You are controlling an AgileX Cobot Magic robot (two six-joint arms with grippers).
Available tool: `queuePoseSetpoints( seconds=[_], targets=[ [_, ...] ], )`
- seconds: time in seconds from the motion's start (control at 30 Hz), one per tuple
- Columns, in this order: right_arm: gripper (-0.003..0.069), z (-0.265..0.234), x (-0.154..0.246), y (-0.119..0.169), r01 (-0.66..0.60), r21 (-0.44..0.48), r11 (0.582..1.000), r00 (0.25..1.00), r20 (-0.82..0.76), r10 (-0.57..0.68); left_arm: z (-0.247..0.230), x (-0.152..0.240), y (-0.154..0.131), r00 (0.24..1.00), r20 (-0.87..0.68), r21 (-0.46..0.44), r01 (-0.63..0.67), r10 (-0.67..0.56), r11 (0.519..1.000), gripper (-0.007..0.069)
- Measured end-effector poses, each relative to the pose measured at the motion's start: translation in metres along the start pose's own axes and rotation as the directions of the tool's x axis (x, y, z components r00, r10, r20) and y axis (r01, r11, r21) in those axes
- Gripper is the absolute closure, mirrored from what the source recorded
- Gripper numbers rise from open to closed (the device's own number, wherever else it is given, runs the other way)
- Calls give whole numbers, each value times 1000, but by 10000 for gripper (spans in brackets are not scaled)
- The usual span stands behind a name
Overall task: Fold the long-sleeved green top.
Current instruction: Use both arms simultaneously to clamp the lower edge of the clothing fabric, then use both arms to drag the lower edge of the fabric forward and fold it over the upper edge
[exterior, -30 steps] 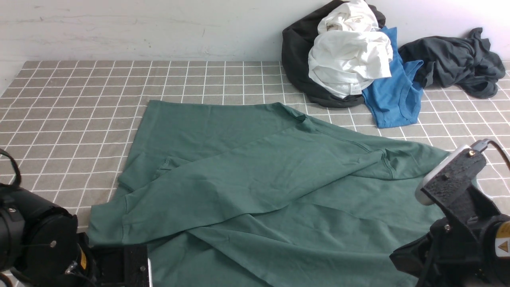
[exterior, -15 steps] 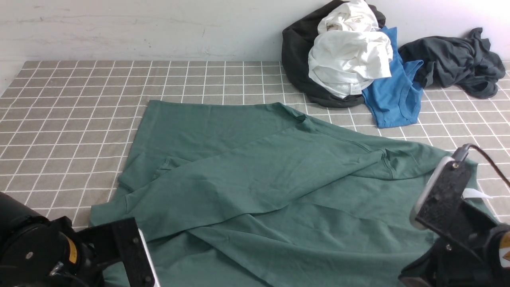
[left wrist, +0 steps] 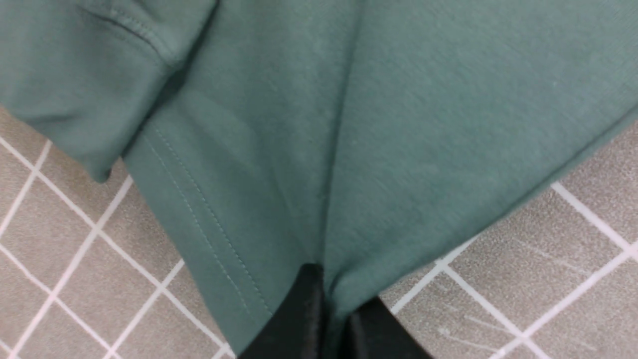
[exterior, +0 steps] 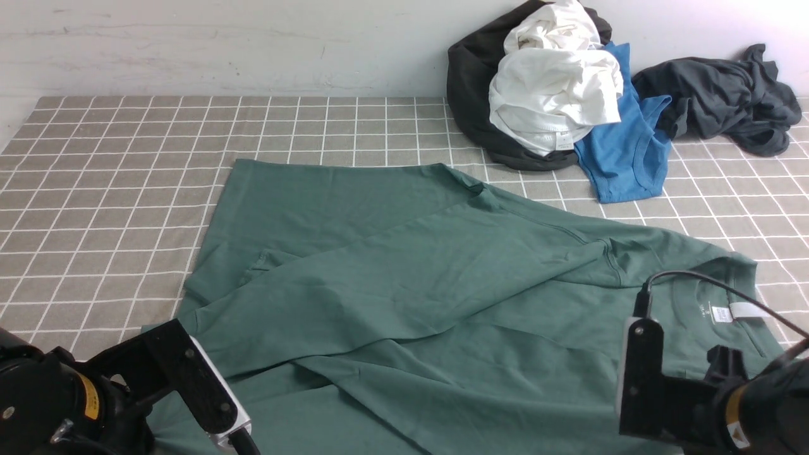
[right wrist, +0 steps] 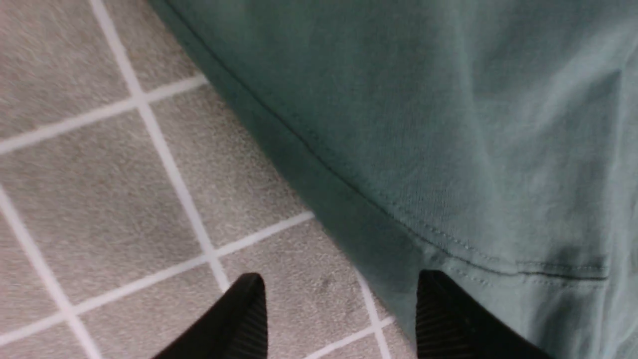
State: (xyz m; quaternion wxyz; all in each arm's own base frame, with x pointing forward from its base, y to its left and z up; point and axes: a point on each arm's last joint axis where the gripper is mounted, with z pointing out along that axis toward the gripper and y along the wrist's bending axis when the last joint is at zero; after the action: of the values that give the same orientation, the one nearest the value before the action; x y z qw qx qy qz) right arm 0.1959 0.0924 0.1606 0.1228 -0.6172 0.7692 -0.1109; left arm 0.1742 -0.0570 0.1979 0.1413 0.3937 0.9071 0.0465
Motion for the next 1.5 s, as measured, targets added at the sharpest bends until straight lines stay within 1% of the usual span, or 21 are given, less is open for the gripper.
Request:
queuePoseSetpoints(
  seconds=[0.13,0.17,0.23,0.3,0.33,0.4,0.5,0.53,0.57,0.63,0.7,0.73,0.77,0.8,0.83,0.9,1.1,1.3,1.43,1.47,1.5],
  targets=[
    [345,14,0,0,34,-11,999,998,-44,-35,0,0,-1,1000,4,7,10,-10,1000,629],
    [390,15,-2,-2,24,2,1000,999,-38,-24,0,0,-1,1000,5,11,16,-16,1000,629],
    [512,16,-4,-4,-19,15,1000,999,-25,19,0,-1,-1,1000,7,15,28,-28,999,629],
    [596,14,-6,-7,-89,24,996,996,-23,89,-2,-1,-1,998,-4,22,61,-61,998,629],
    [628,10,-7,-10,-136,34,990,990,-26,136,-5,-2,0,996,-14,25,93,-92,995,629],
    [656,3,-6,-15,-209,48,977,976,-45,211,-14,-6,2,988,-24,25,156,-156,987,629],
    [662,-12,-6,-25,-298,80,951,950,-75,304,-29,-11,8,971,-37,15,236,-236,972,629],
    [663,-27,-6,-37,-348,115,930,930,-81,358,-42,-19,15,961,-16,-13,276,-276,961,629],
    [663,-30,-7,-40,-361,123,924,926,-73,371,-43,-21,16,959,-11,-17,284,-284,959,629],
    [664,-42,-7,-63,-429,164,889,897,-38,440,-61,-41,37,937,97,-76,342,-334,937,629],
    [664,-45,-5,-76,-470,183,863,878,0,478,-66,-54,50,923,149,-95,370,-354,924,629],
    [664,-46,-5,-95,-515,205,833,856,59,514,-67,-76,73,894,224,-113,420,-389,901,629],
    [664,-46,-5,-98,-519,207,829,853,67,517,-67,-76,75,890,231,-114,425,-392,898,629],
    [664,-44,-5,-117,-558,222,799,829,127,544,-62,-99,99,870,275,-126,455,-410,881,629],
    [664,-43,-6,-122,-566,225,793,824,140,549,-61,-101,102,866,284,-127,460,-412,879,629],
    [664,-34,-8,-150,-589,245,770,808,191,557,-43,-134,136,851,315,-147,482,-421,864,629],
    [664,-4,-18,-197,-552,285,783,834,187,520,9,-195,188,865,303,-197,468,-401,861,629],
    [659,39,-27,-220,-550,269,791,835,153,529,73,-234,220,882,244,-236,456,-402,858,624],
    [586,54,-29,-232,-608,259,750,793,158,588,104,-241,235,873,213,-232,482,-440,845,533],
    [562,54,-29,-234,-627,259,735,778,165,606,106,-242,238,868,215,-232,491,-448,840,501],
    [524,51,-29,-238,-659,260,706,751,177,636,110,-241,242,862,207,-227,503,-463,834,435]
  ],
)
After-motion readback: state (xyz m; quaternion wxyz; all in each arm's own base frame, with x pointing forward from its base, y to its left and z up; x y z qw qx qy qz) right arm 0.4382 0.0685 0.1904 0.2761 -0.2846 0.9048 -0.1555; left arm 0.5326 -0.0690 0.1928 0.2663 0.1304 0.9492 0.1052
